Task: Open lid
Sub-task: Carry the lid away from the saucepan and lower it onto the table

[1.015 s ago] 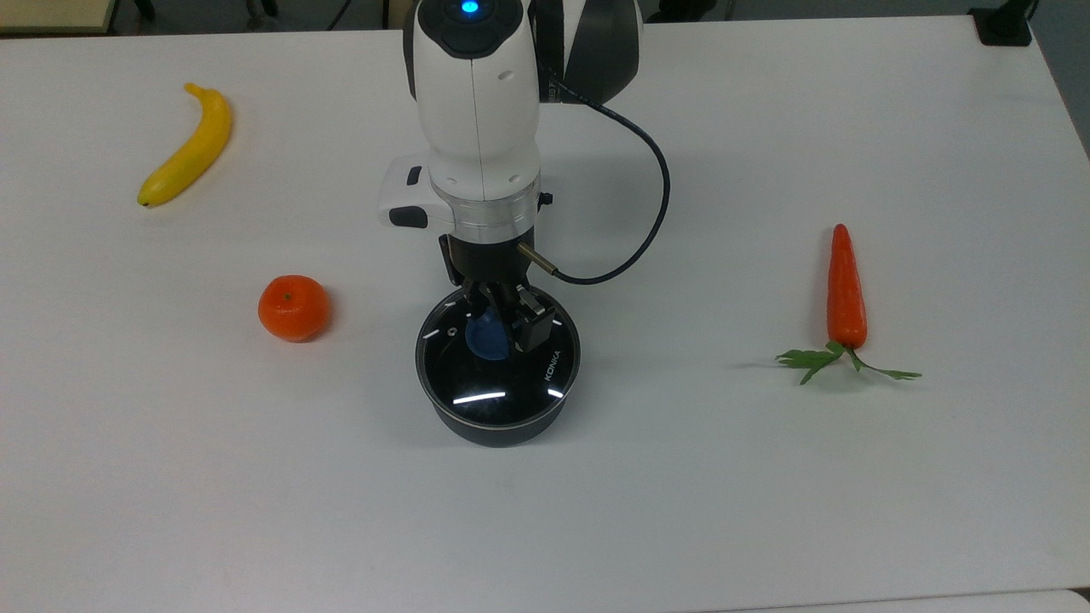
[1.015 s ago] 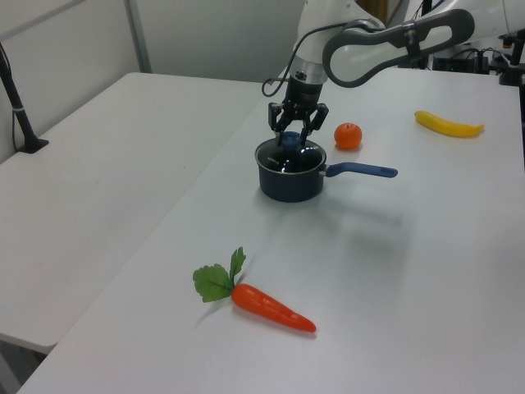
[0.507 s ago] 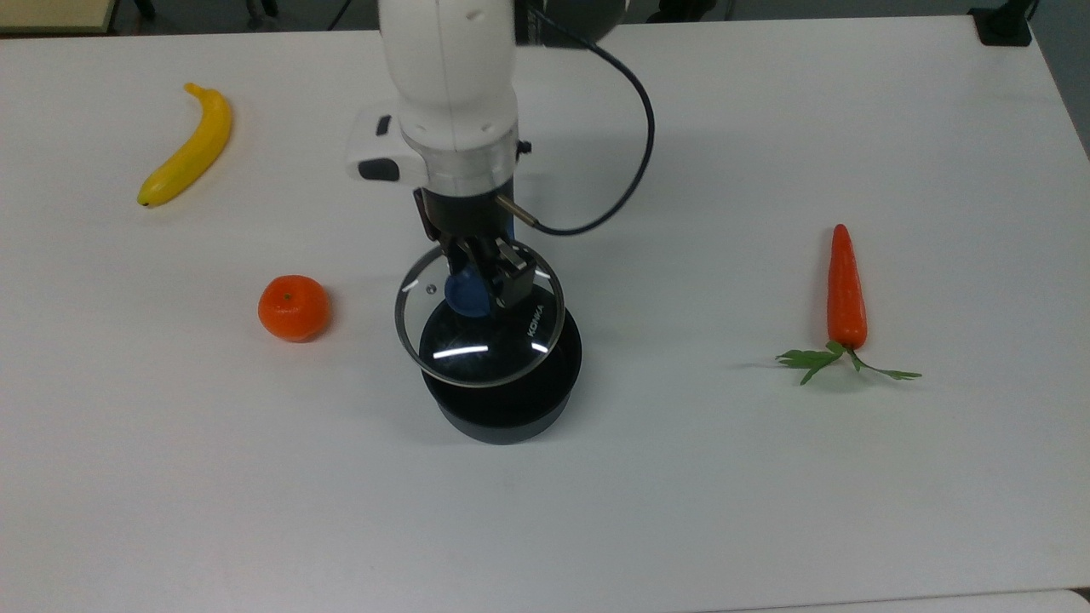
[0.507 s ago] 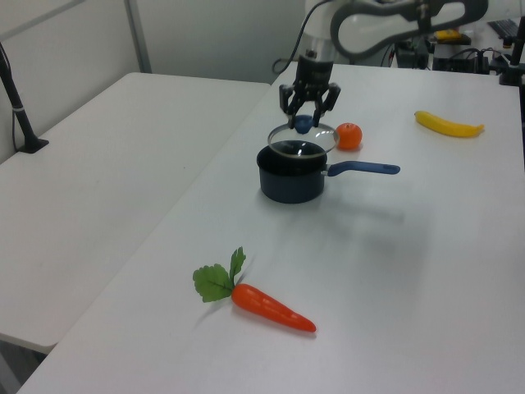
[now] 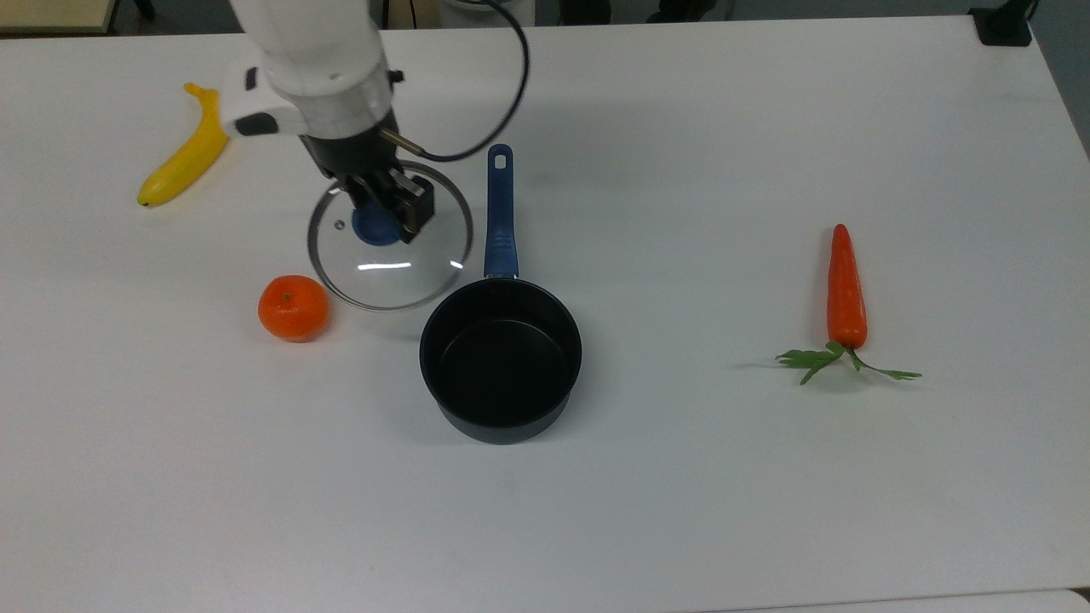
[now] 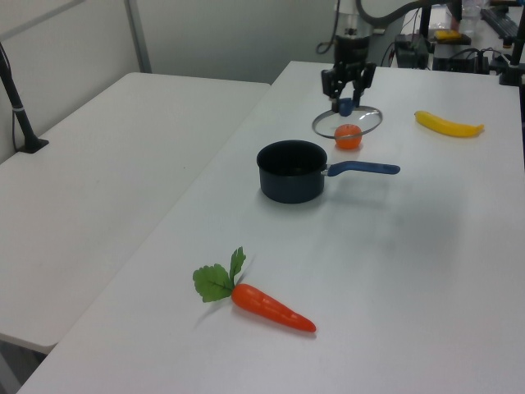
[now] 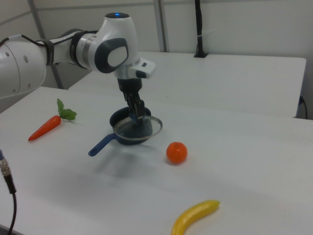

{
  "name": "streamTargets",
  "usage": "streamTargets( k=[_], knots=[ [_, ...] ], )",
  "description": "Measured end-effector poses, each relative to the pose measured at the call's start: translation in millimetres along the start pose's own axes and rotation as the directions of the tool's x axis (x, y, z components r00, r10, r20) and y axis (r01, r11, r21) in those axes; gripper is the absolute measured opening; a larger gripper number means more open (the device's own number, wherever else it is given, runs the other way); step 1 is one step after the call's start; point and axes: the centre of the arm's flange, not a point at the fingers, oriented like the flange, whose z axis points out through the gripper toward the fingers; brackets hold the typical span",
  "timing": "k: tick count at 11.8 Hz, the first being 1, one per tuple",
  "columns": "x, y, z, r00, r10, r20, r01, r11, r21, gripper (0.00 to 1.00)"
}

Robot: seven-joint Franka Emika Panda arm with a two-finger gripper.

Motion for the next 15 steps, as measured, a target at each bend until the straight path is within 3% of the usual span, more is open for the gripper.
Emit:
streamTargets(
  k=[4,8,15],
  knots=[
    [-2.4,88.1,0.7,0.991,-0.124,0.059,0.125,0.992,-0.01,0.61],
    [-16.9,123.5,45.5,0.964,-0.216,0.157,0.221,0.975,-0.014,0.61],
    [-7.5,152.2,96.5,0.961,-0.259,0.099,0.262,0.965,-0.018,0.61]
  ],
)
